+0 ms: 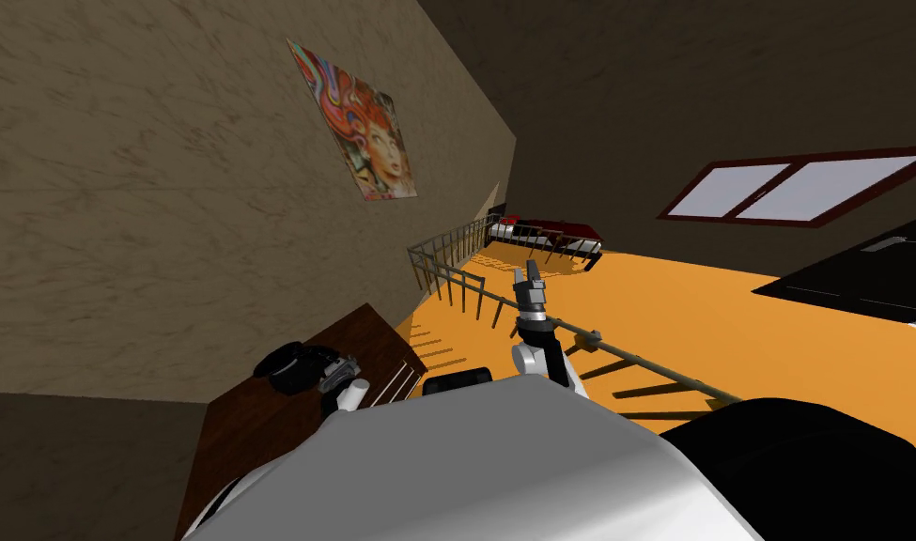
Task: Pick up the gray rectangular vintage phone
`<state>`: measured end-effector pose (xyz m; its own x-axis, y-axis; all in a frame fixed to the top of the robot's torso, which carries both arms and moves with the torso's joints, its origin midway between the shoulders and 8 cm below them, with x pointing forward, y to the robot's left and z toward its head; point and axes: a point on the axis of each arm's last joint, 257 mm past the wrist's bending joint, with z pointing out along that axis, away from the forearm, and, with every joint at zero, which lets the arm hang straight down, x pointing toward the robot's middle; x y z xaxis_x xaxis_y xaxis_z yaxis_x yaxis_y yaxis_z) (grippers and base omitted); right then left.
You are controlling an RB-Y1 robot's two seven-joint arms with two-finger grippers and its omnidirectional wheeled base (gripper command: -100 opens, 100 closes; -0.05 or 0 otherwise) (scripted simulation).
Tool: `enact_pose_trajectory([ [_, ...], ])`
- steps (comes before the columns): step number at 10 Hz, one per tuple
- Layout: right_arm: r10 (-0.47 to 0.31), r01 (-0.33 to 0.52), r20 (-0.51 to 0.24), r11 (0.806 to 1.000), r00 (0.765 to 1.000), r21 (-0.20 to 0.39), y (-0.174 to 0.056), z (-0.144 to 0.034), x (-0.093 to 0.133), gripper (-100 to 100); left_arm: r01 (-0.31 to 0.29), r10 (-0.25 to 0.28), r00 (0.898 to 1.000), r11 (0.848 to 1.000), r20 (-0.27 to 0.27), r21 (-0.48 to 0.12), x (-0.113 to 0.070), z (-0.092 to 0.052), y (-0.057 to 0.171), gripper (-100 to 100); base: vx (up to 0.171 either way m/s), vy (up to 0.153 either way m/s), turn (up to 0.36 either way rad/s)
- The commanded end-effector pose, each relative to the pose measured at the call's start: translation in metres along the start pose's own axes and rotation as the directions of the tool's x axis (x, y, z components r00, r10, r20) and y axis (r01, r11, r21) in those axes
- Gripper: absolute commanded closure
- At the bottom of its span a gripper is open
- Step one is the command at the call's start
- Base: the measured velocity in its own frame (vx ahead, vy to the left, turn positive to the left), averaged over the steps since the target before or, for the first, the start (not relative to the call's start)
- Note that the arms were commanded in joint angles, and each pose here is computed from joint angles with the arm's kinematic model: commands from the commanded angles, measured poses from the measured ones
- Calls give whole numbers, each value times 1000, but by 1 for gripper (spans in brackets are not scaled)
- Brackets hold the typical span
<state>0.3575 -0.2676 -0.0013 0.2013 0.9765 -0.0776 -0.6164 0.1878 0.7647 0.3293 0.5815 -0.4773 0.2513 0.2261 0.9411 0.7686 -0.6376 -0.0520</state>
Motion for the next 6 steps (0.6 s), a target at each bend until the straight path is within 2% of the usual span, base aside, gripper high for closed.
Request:
enact_pose_trajectory([
  [1, 0, 0, 0, 1000, 1000, 0, 0, 0, 0, 0, 23, -23, 1000, 998, -6, 62, 5, 7, -39, -100, -50, -37, -418],
  [2, 0, 0, 0, 1000, 1000, 0, 0, 0, 0, 0, 23, -23, 1000, 998, -6, 62, 5, 7, -39, -100, -34, -21, -173],
  [4, 0, 0, 0, 1000, 1000, 0, 0, 0, 0, 0, 20, -19, 1000, 998, -4, 59, 5, 7, -37, -100, -8, -3, 23],
  [5, 0, 0, 0, 1000, 1000, 0, 0, 0, 0, 0, 22, -22, 1000, 998, -5, 61, 5, 7, -38, 100, 0, 0, 0],
  [6, 0, 0, 0, 1000, 1000, 0, 0, 0, 0, 0, 22, -21, 1000, 998, -5, 61, 5, 7, -38, 100, 0, 0, 0],
])
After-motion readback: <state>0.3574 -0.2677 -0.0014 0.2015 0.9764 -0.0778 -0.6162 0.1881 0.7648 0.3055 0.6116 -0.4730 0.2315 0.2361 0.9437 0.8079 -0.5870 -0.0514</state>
